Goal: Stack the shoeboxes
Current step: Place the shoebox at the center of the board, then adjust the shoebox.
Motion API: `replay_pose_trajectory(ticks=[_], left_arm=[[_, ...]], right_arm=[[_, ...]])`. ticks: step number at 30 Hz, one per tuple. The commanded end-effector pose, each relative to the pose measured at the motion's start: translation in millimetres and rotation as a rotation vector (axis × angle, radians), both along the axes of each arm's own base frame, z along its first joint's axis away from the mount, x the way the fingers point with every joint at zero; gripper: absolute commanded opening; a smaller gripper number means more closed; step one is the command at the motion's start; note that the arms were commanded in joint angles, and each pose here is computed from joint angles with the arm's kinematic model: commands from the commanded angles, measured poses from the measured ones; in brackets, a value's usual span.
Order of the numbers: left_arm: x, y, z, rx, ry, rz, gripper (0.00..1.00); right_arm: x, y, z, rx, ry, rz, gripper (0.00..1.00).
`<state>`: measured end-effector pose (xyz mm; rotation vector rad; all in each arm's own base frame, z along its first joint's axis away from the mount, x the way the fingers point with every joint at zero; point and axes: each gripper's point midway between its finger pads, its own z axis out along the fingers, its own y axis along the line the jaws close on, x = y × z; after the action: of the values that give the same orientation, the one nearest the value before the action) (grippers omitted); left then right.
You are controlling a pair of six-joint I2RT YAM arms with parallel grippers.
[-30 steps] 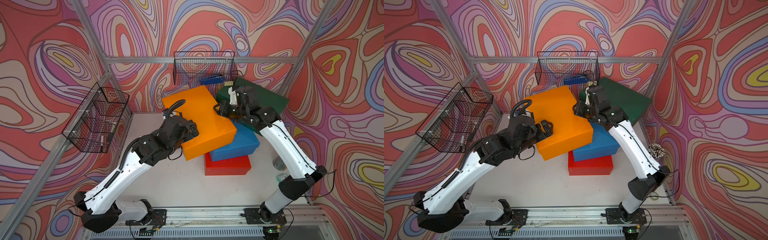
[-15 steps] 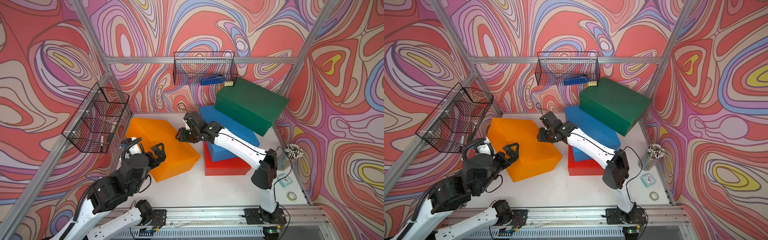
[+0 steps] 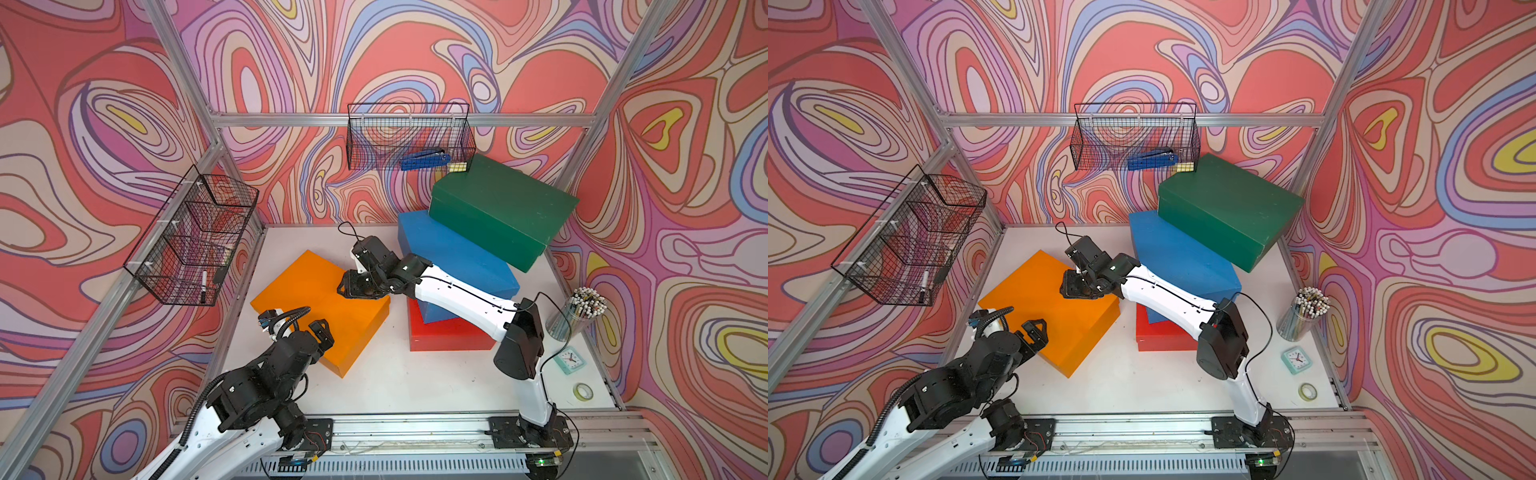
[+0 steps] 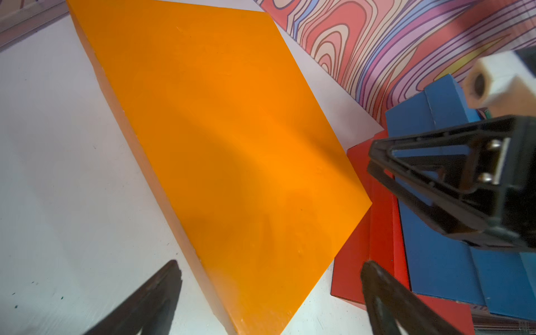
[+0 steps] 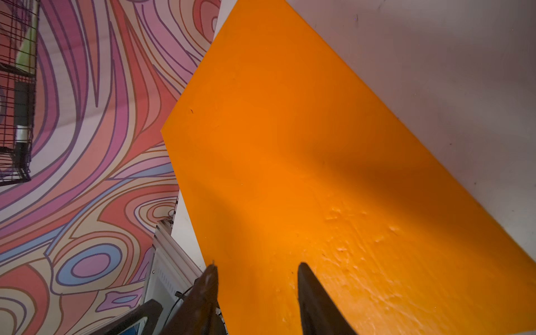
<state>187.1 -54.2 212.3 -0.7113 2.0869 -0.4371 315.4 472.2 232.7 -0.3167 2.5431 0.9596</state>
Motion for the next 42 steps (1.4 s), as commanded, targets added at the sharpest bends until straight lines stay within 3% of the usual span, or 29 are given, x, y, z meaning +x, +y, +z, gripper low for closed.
replay_pose_trajectory(ticks=[1, 6, 9, 13, 16, 22, 34, 42], left_arm=[[0.4, 7.1, 10.6, 0.030, 0.005, 0.031, 0.98], [29.3, -30.5, 41.8, 0.069, -0.009, -0.076, 0.99], [57.5, -65.8, 72.8, 0.073, -0.025, -0.179, 0.99], [92.0, -113.9, 127.2, 0.067, -0.090, -0.313, 0.99], [111.0, -143.3, 160.0, 0.063, -0.134, -0.392, 1.00], [142.4, -197.5, 190.8, 0.051, -0.157, -0.529, 1.00], [191.5, -288.2, 207.1, -0.025, -0.189, -0.734, 1.00], [214.9, -338.2, 214.2, -0.084, -0.239, -0.861, 1.00]], right_arm=[[7.1, -6.2, 29.9, -0.025, -0.104, 0.001, 0.48], [18.2, -47.1, 84.6, -0.127, -0.306, -0.062, 0.52], [33.2, -98.1, 137.0, -0.232, -0.485, -0.169, 0.57], [68.0, -200.7, 187.7, -0.222, -0.498, -0.355, 0.62], [90.1, -289.0, 204.4, -0.234, -0.498, -0.538, 0.67], [118.2, -417.0, 192.1, -0.236, -0.395, -0.789, 0.78], [138.7, -553.2, 174.5, -0.213, -0.332, -1.100, 0.85], [145.2, -623.6, 148.0, -0.132, -0.310, -1.268, 0.98]])
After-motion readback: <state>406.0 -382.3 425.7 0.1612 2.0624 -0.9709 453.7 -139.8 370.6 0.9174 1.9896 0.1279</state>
